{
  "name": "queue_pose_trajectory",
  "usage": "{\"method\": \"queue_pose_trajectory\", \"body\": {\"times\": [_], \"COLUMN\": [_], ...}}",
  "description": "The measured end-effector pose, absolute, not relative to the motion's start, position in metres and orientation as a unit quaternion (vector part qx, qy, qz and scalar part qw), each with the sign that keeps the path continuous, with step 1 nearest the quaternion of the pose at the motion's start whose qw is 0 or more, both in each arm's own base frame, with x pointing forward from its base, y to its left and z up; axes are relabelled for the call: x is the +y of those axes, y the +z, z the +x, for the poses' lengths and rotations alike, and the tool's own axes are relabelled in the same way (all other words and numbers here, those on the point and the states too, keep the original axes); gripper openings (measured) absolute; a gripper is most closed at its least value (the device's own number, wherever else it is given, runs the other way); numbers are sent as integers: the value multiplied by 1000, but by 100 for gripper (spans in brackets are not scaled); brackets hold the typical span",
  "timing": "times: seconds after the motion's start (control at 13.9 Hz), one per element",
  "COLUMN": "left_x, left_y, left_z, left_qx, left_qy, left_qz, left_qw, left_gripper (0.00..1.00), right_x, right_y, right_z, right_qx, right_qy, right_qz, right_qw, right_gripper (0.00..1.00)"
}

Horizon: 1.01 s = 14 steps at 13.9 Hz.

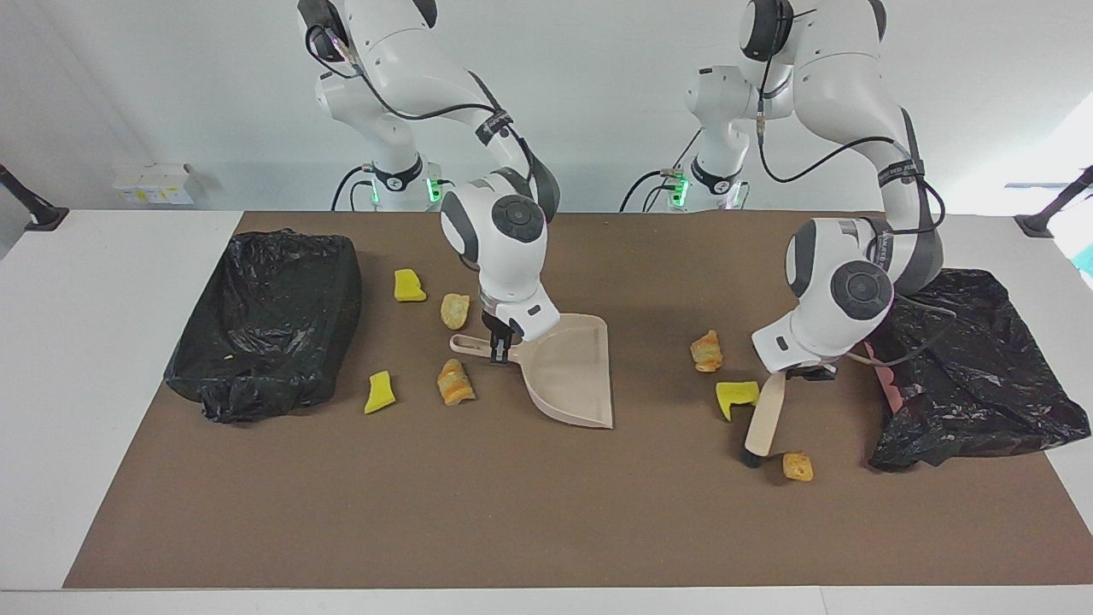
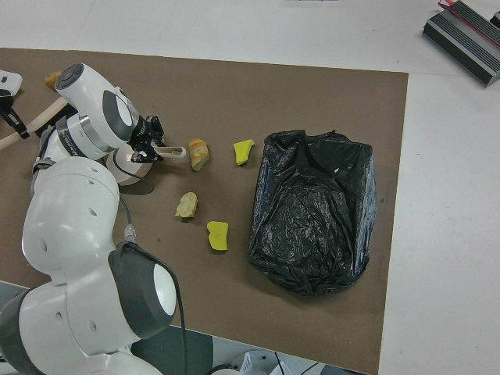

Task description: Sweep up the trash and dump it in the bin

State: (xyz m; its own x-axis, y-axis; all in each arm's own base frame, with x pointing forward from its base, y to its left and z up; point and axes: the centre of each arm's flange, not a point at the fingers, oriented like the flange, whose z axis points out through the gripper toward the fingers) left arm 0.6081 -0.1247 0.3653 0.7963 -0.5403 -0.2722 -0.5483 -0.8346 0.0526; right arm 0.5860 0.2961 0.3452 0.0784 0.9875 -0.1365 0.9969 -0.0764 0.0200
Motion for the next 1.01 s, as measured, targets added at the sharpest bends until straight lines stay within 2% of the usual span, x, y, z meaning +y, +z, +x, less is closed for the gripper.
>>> {"method": "queue_pose_trajectory", "body": {"times": [0.22, 0.43, 0.72, 1.01], "left_x": [-119, -107, -91, -52], "left_y": [400, 414, 411, 405], "left_z": [603, 618, 648, 694], "left_qx": [280, 271, 266, 249], "left_qy": [122, 68, 8, -31], "left_qz": [-952, -960, -963, -965], "left_qw": [12, 19, 42, 73], "left_gripper": [26, 26, 26, 26], "right_x": [296, 296, 296, 296], "right_y": [345, 345, 345, 345], "right_z": [586, 586, 586, 586], "right_qx": [677, 677, 677, 677], "right_qy": [-43, -43, -43, -43], "right_qz": [732, 732, 732, 732], "right_qw": [54, 54, 54, 54], "right_gripper": [32, 32, 32, 32]}}
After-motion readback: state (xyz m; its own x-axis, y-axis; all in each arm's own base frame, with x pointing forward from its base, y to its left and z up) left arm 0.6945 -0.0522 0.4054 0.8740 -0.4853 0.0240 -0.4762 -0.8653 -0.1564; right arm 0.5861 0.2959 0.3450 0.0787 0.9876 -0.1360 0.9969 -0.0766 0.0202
